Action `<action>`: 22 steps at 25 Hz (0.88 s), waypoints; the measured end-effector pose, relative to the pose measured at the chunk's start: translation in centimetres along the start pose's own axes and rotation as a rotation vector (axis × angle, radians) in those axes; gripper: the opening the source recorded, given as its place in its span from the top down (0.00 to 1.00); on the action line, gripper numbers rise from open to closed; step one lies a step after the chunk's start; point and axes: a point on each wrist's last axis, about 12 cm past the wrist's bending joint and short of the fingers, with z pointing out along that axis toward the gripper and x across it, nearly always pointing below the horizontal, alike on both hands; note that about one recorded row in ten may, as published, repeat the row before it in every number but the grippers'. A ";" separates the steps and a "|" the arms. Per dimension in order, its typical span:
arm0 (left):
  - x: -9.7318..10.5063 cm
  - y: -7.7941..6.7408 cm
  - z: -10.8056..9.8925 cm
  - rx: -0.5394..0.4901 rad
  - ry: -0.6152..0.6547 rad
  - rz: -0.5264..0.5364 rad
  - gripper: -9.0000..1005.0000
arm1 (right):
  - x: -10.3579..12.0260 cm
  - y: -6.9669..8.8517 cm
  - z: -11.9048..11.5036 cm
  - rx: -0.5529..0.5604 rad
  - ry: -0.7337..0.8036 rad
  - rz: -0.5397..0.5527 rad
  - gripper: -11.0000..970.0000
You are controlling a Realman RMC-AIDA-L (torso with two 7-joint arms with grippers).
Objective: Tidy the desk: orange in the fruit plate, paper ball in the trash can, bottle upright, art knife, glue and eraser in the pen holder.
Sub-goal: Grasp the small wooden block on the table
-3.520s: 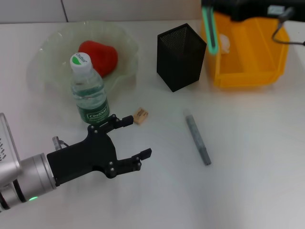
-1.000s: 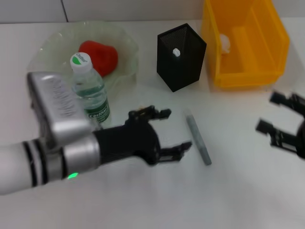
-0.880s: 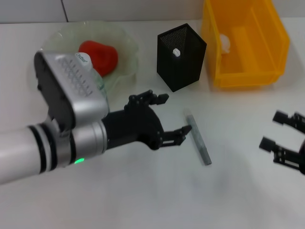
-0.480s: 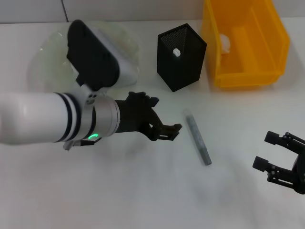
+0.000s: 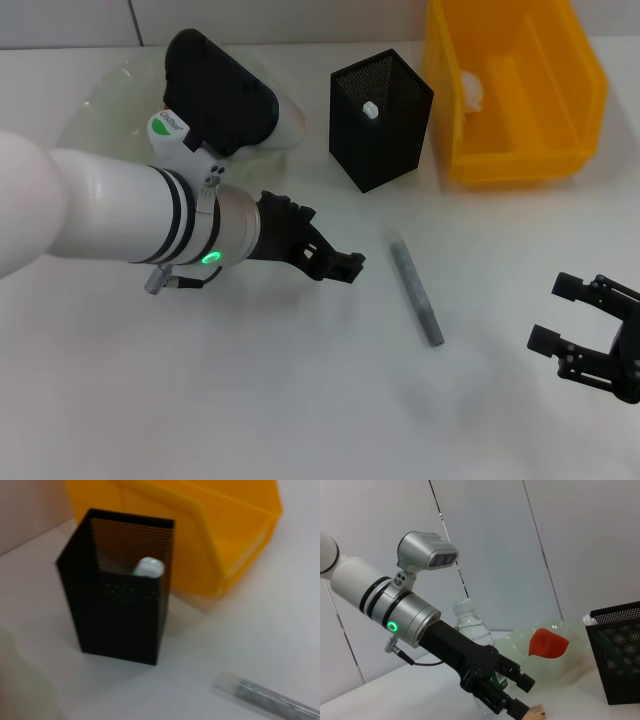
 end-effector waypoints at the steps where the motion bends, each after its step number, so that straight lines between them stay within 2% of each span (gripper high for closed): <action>1: 0.0 0.1 0.1 -0.005 -0.001 -0.010 0.16 | 0.0 0.0 0.0 0.000 0.001 0.001 0.15; 10: 0.6 1.9 0.6 -0.047 0.003 -0.078 0.16 | 0.1 0.0 0.4 -0.009 0.003 0.011 0.15; 22: 1.3 2.2 1.4 -0.048 0.037 -0.080 0.16 | 0.1 0.0 0.7 -0.021 0.006 0.020 0.15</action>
